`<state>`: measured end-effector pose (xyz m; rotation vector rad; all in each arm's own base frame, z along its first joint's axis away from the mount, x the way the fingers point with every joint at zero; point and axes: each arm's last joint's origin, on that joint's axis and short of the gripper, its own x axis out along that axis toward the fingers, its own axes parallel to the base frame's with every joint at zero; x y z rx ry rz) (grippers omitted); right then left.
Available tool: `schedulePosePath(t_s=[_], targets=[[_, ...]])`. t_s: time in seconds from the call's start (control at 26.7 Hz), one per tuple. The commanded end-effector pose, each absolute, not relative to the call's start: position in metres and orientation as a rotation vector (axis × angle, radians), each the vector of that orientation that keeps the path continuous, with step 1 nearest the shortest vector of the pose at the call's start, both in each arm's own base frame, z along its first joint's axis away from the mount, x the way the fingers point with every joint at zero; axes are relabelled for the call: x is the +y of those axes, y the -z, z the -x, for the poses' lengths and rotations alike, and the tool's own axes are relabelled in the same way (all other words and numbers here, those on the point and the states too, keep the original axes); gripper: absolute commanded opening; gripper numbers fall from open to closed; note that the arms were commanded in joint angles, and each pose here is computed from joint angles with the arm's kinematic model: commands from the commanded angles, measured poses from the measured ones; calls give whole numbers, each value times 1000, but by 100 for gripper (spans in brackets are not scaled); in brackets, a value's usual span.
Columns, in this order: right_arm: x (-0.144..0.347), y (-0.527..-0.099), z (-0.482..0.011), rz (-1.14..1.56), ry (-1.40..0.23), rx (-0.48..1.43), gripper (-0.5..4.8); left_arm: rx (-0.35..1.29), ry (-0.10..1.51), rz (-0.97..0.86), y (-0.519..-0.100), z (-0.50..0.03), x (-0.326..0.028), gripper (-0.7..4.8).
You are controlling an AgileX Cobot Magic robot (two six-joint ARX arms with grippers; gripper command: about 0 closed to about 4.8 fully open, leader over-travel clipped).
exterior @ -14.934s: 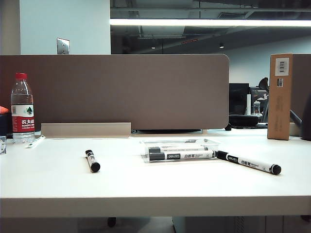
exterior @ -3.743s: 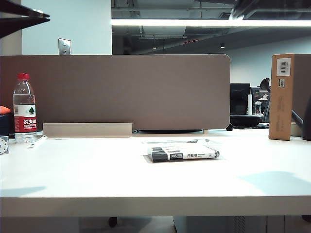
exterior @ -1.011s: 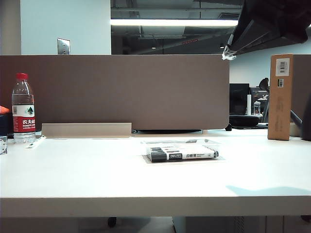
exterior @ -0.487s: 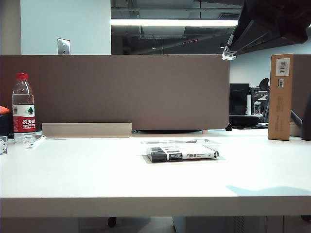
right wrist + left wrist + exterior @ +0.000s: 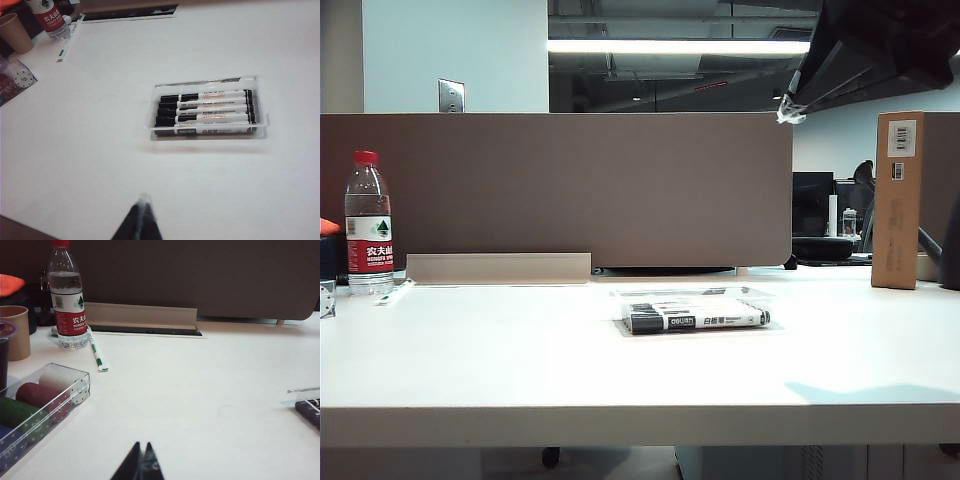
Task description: Pick up the markers scattered on the table and put them into the packaging box, making sure the markers fit the shape of the box's grooves.
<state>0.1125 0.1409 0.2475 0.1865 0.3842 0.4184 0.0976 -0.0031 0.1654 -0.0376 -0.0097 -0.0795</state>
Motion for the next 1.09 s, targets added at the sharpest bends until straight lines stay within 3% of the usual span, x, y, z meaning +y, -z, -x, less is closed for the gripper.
schedulePosePath(t_s=[0.04,0.49,0.71,0.9,1.01,1.09], targets=[[141,-250,-113,-201,-422,371,-5,-27,80,33,-168,-97,-3,-2],[141,-251,-113,-201,-423,371,-4,-27,80,33,-168,-97,-3,-2],[120,-269,-106,-253,-411,275,-3,-27,81,33,-168,-97,-3,-2],[69,-265,-110,-315,-163,178,-3,-27,81,33,-168,-97,-3,-2],[39,-241,-110,-323,36,109,-3,-27,81,33,-168,-97,-3,-2],[29,-221,-108,-226,76,92,-3,-27,81,33,-168,-97,-3,-2]])
